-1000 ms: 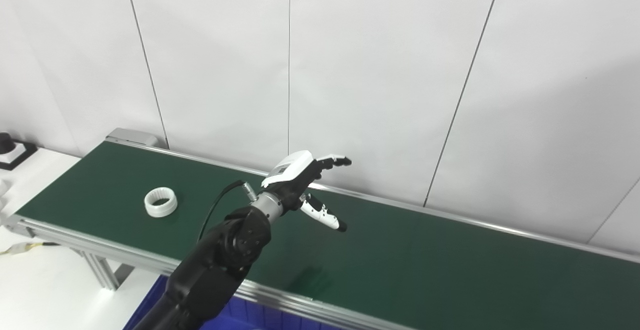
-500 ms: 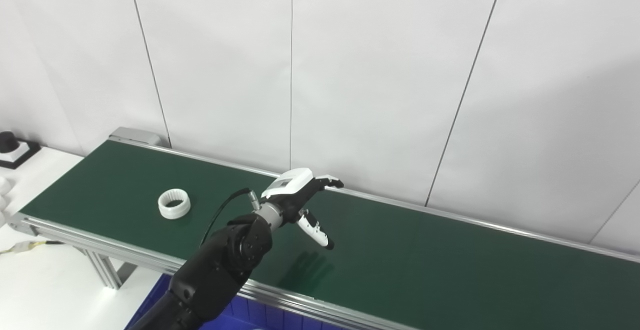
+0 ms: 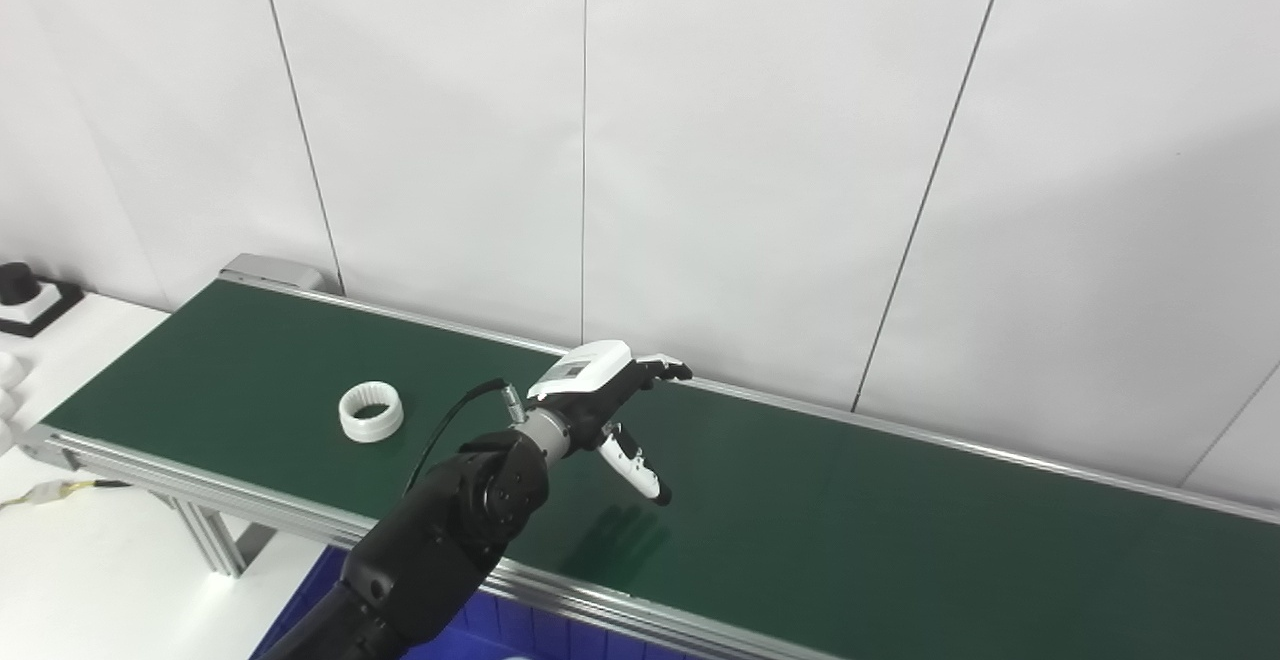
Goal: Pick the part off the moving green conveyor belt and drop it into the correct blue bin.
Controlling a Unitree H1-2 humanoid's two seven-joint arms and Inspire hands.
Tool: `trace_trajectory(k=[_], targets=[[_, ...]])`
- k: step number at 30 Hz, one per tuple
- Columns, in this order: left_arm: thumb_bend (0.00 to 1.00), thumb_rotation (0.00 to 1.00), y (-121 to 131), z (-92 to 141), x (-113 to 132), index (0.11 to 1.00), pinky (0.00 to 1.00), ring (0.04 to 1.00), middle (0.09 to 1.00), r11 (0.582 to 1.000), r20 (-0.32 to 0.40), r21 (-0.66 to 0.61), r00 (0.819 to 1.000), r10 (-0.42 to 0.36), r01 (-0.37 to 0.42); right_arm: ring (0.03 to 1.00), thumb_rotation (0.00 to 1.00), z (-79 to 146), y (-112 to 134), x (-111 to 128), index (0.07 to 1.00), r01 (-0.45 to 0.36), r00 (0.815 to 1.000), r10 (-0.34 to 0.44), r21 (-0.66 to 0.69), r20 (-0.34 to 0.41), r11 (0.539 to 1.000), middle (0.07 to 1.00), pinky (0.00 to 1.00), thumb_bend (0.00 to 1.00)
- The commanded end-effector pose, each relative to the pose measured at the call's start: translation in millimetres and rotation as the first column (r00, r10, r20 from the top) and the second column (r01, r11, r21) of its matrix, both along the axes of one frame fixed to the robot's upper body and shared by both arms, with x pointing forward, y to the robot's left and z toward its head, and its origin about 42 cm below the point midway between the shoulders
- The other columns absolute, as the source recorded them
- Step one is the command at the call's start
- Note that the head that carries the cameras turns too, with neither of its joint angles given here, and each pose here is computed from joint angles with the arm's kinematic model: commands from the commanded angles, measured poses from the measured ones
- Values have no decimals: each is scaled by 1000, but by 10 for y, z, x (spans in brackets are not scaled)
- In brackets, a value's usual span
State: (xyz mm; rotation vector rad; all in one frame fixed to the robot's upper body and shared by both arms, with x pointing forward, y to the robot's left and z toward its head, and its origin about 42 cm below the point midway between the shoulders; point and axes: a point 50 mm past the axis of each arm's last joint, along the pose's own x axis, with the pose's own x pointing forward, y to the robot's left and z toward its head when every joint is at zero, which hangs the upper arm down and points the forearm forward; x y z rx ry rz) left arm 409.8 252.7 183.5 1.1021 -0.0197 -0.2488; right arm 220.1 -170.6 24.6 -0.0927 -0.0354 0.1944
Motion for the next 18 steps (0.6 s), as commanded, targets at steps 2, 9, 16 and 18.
trace_trajectory(k=[2,9,16,18], targets=[[943,81,67,338,130,859,790,849,890,998,59,68,998,-9,5,840,1000,115,-7,59,1000,-4,998,3,16,61,1000,872,785,473],[964,84,59,408,221,853,914,905,915,988,-25,155,1000,-8,11,841,1000,118,-31,64,1000,-5,998,4,13,67,1000,874,784,465],[963,41,55,373,281,838,951,924,908,974,-77,227,997,2,15,833,1000,128,-46,67,998,-1,998,0,14,69,1000,866,773,454],[962,20,58,354,286,833,950,920,902,970,-84,241,996,3,18,830,1000,128,-50,67,997,-1,997,0,13,72,1000,865,768,459]])
